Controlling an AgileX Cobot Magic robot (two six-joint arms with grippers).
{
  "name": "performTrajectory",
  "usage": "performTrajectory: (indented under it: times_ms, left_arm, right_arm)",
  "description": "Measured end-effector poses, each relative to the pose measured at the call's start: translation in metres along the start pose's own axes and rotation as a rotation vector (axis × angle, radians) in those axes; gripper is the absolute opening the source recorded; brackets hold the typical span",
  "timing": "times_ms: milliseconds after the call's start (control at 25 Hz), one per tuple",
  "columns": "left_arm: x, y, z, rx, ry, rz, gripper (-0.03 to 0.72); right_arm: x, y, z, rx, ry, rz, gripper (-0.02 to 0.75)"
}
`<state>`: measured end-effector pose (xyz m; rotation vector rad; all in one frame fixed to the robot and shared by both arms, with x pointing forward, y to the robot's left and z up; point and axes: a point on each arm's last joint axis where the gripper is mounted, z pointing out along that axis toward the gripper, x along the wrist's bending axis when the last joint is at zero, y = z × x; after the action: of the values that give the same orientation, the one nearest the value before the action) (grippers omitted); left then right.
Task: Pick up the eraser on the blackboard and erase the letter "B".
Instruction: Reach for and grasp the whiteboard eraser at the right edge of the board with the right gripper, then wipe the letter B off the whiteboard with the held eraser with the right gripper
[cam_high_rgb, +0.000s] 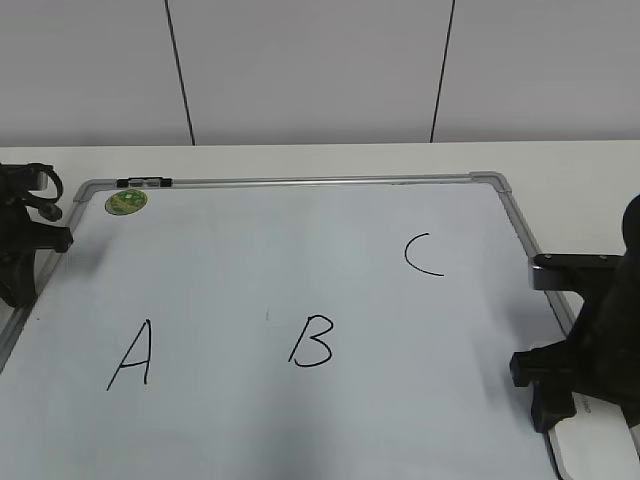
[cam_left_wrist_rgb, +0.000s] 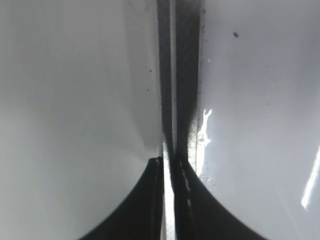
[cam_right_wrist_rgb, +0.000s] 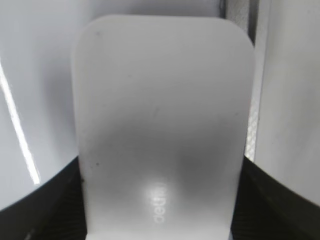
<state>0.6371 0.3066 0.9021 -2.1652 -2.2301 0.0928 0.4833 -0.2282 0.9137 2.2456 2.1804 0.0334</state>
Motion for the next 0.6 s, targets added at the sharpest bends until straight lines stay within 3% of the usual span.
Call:
performTrajectory:
  times_ms: [280, 600]
  left_arm:
    - [0.0, 0.0, 0.0, 0.0, 0.0, 0.0, 0.02]
    - [0.0, 0.0, 0.0, 0.0, -0.004, 0.004, 0.019]
  right_arm:
    - [0.002, 0.005, -0.004, 0.01, -0.003, -0.002, 0.518]
    - [0.019, 0.055, -0.048, -0.004, 0.015, -0.111, 0.517]
